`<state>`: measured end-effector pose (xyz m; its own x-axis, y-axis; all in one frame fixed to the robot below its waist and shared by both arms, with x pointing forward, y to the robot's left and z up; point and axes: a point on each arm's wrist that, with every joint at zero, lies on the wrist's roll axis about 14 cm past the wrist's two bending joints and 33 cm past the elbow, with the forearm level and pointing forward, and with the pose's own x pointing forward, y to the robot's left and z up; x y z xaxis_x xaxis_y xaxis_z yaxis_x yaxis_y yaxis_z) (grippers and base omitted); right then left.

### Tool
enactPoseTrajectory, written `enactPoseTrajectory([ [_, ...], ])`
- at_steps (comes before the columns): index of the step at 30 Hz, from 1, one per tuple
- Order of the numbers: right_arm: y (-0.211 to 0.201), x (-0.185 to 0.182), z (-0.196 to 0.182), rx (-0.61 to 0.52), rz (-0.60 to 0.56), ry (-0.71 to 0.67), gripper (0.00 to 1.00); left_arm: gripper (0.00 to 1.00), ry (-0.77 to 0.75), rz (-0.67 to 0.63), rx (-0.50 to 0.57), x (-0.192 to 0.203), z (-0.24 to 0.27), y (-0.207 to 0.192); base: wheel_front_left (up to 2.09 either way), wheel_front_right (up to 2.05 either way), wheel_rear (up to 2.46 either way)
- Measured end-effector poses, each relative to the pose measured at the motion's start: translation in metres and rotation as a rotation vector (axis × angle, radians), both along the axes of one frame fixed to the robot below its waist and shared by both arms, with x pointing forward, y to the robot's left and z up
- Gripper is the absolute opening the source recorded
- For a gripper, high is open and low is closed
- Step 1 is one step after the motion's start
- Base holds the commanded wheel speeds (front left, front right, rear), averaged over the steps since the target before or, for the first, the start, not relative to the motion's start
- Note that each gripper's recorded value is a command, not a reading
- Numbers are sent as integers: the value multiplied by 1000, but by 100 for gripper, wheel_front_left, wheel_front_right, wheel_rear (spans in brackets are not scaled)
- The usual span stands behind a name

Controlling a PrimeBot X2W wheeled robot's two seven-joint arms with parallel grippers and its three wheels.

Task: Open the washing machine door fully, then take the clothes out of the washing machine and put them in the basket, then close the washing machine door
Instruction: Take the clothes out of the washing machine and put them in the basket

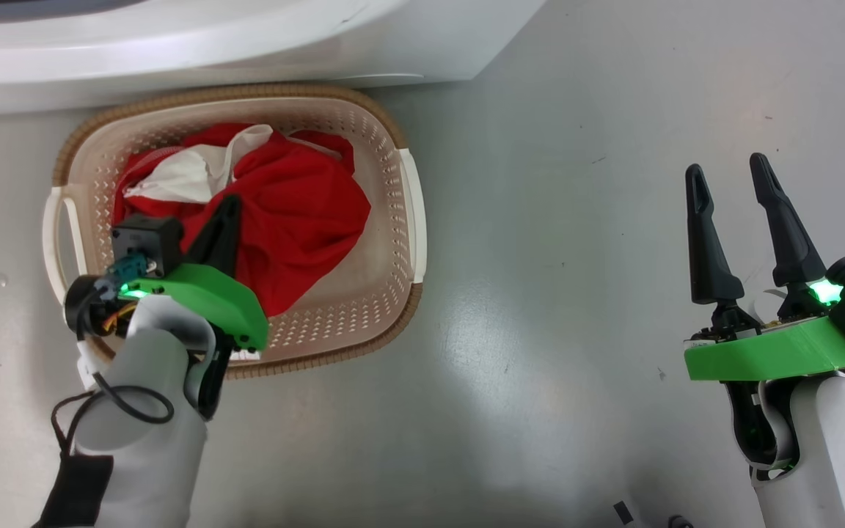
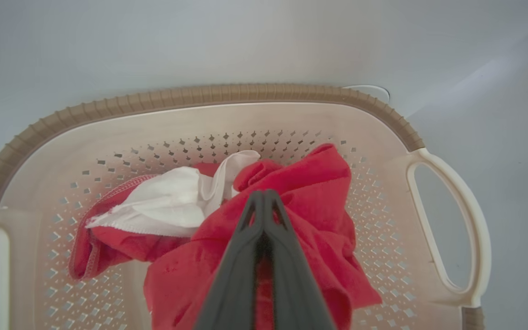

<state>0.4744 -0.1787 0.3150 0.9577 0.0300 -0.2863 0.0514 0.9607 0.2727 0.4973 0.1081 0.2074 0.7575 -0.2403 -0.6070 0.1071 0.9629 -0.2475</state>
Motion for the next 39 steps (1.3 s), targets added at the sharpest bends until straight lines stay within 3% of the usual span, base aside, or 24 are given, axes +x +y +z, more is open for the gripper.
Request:
enactPoseTrajectory([
  [2,-1,0,-1,-1,-1,2,100,0,11,3,1,0,-3,1,0,0,0],
  [3,-1,0,-1,-1,-1,2,100,13,12,4,1,1,-3,1,0,0,0],
  [5,-1,0,0,-2,-2,-1,100,45,11,2,2,2,-2,0,0,0,0],
  [6,-1,0,1,-2,-2,-2,100,77,14,3,2,2,-2,1,0,0,0],
  [7,-1,0,2,-2,-2,-4,100,95,16,3,3,1,-2,1,0,0,0],
  [9,-1,1,4,-1,-2,-9,100,100,15,10,0,1,0,2,0,0,0],
  [39,3,-8,83,14,3,-153,100,100,-260,151,8,3,116,48,0,0,0],
])
